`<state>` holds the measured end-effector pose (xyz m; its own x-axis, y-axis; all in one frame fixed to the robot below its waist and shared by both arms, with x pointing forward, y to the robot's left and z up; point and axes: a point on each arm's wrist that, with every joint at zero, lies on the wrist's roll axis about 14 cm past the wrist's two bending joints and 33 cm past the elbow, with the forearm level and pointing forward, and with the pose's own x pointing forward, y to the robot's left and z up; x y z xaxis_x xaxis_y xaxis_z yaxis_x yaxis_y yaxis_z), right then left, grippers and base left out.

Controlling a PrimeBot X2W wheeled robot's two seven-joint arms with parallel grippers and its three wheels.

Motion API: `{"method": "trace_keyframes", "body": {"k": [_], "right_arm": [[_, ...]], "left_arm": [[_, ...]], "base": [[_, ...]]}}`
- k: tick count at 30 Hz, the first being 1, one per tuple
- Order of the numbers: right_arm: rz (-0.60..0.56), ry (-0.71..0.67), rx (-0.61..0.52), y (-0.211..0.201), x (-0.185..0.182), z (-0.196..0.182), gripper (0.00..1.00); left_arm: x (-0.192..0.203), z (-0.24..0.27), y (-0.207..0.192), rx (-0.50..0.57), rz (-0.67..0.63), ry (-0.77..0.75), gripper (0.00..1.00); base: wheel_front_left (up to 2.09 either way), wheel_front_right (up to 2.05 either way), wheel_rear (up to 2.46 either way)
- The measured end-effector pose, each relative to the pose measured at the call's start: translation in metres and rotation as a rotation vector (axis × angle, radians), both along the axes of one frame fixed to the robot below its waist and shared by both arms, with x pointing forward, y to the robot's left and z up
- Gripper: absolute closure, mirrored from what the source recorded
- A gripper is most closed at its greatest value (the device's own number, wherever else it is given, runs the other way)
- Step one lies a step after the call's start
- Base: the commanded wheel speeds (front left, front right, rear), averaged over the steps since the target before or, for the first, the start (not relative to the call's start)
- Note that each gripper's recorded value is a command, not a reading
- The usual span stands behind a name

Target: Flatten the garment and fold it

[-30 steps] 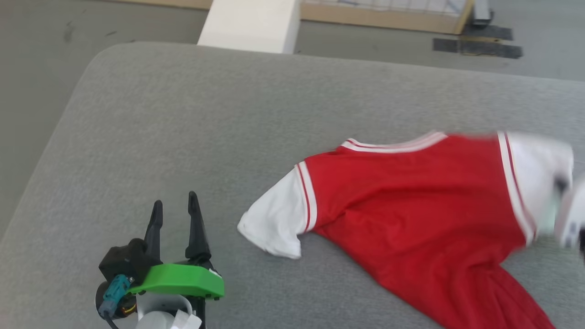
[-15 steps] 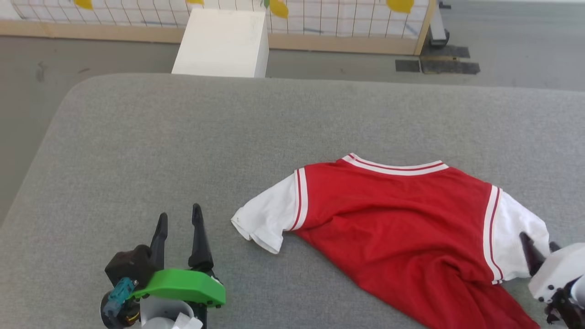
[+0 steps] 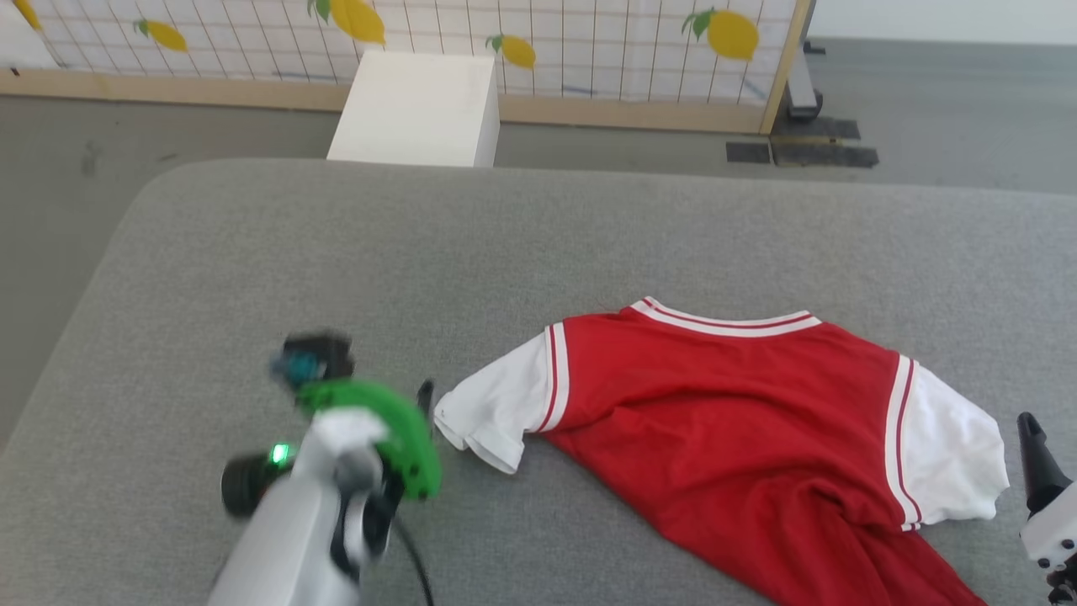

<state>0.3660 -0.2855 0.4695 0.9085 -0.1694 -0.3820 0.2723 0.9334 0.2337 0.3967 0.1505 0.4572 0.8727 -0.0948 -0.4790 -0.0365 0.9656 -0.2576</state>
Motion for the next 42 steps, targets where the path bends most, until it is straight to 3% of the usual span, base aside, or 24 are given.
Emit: {"method": "trace_keyframes", "body": {"k": [5,9,16,18,23,29,36,42], "right_arm": [[0.017,0.039,0.002,0.006,0.003,-0.01,0.0],[0.01,0.045,-0.001,0.003,0.007,-0.012,0.0],[-0.028,0.079,-0.013,-0.01,0.003,-0.024,0.0],[-0.038,0.085,-0.017,-0.013,0.002,-0.027,0.0],[-0.045,0.101,-0.016,-0.016,-0.001,-0.032,0.0],[0.018,0.106,-0.073,-0.018,0.019,-0.018,0.0],[0.176,0.375,-0.266,-0.027,0.045,-0.03,0.0],[0.305,0.622,-0.342,-0.014,0.049,-0.072,0.0]], "left_arm": [[0.026,-0.013,-0.015,0.123,-0.125,0.164,0.0],[0.022,-0.053,-0.021,0.205,-0.188,0.336,0.0],[0.023,-0.09,-0.033,0.245,-0.26,0.464,0.0],[0.026,-0.092,-0.038,0.2,-0.26,0.466,1.0],[0.033,-0.085,-0.053,0.114,-0.268,0.395,1.0],[0.044,-0.054,-0.053,-0.02,-0.181,0.21,1.0],[0.048,-0.011,-0.04,-0.123,-0.061,0.027,1.0],[0.033,-0.015,-0.039,-0.147,-0.034,0.044,1.0]], "base": [[0.0,0.0,0.0],[0.0,0.0,0.0],[0.0,0.0,0.0],[0.0,0.0,0.0],[0.0,0.0,0.0],[0.0,0.0,0.0],[0.0,0.0,0.0],[0.0,0.0,0.0]]}}
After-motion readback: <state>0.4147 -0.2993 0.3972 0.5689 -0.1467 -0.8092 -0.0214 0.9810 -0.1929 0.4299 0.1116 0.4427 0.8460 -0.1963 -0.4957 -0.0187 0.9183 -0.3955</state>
